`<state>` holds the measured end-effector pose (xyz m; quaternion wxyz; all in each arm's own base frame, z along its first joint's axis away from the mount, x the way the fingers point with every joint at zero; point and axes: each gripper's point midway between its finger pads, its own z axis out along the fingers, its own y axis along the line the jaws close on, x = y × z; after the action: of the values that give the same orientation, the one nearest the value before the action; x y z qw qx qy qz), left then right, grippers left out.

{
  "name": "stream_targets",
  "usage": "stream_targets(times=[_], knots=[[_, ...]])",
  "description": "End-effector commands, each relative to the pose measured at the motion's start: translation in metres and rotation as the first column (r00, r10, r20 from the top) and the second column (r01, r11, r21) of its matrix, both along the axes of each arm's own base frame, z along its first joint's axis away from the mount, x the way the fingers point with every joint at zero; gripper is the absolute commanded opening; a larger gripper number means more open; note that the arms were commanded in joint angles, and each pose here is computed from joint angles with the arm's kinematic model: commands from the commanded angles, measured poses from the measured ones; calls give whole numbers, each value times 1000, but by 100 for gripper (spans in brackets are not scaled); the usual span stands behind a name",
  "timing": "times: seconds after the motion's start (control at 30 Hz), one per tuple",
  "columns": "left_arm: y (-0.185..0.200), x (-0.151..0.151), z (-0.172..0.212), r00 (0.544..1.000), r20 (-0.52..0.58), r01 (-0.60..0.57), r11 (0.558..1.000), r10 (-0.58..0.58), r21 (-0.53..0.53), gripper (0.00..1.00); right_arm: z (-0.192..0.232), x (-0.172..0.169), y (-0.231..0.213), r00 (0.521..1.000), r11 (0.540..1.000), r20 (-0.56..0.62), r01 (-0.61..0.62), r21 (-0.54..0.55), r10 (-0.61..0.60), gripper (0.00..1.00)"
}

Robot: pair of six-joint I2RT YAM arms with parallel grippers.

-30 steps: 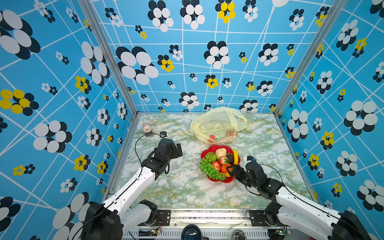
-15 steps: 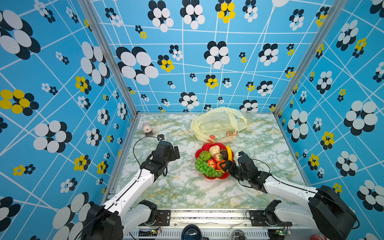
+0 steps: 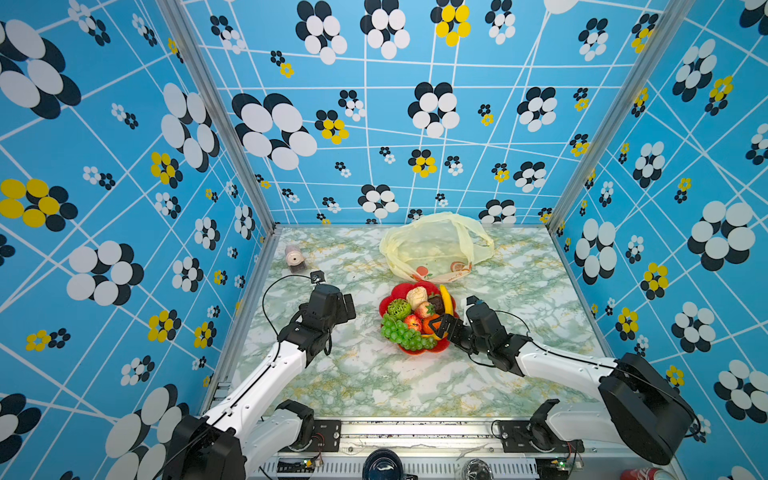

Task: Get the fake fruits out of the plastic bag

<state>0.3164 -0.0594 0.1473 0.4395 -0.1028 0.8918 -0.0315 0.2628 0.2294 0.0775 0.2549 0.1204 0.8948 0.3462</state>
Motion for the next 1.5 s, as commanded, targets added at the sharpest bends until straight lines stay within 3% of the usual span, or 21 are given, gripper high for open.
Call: stream_targets(times=[0.0, 0.13, 0.23, 0.37, 0.57, 0.73, 0.87, 0.97, 1.1, 1.17, 1.27, 1.33, 1.37, 1.43, 1.47], knots=[[9, 3, 2, 999, 15, -32, 999, 32, 39, 99, 7, -12, -19, 999, 993, 31, -29, -114, 33, 99], [21, 4, 9, 993, 69, -101, 992, 96, 71, 99, 25, -22, -55, 996, 959, 80, -21, -282, 46, 99], [36, 3, 20, 978, 141, -171, 980, 155, 104, 99, 46, -21, -92, 988, 911, 156, 50, -409, 16, 99], [56, 2, 35, 950, 245, -245, 948, 193, 204, 99, 83, -7, -142, 952, 810, 300, 218, -544, -55, 99], [75, 7, 44, 909, 369, -332, 874, 195, 354, 99, 125, 30, -194, 868, 642, 483, 437, -631, -116, 99], [88, 18, 6, 937, 300, -287, 882, 178, 373, 99, 105, 58, -230, 837, 519, 524, 520, -678, -155, 99], [72, 33, -18, 958, 286, -154, 889, 27, 432, 99, 74, 76, -241, 819, 522, 548, 547, -654, -171, 99], [58, 42, -20, 954, 293, -54, 919, -69, 391, 99, 72, 87, -245, 786, 496, 602, 581, -645, -140, 99], [68, 51, -15, 918, 393, -52, 964, -57, 262, 99, 46, 102, -247, 783, 579, 607, 560, -592, -137, 99], [67, 58, -26, 916, 394, -8, 980, -73, 200, 99, 44, 112, -242, 775, 591, 623, 552, -589, -103, 99], [68, 66, -42, 904, 419, -2, 979, -85, 203, 99, 40, 121, -244, 771, 614, 635, 523, -591, -45, 99], [65, 68, -50, 938, 336, 26, 982, -90, 190, 99, 20, 126, -249, 768, 639, 637, 522, -565, -64, 99], [67, 76, -51, 945, 318, 18, 981, -80, 192, 99, 23, 128, -252, 735, 640, 674, 554, -532, -76, 99], [67, 79, -52, 951, 301, 13, 979, -75, 202, 99, 16, 127, -259, 793, 642, 599, 516, -567, -109, 99], [67, 80, -51, 949, 306, 14, 979, -76, 202, 99, 17, 129, -260, 784, 635, 610, 530, -562, -115, 99]])
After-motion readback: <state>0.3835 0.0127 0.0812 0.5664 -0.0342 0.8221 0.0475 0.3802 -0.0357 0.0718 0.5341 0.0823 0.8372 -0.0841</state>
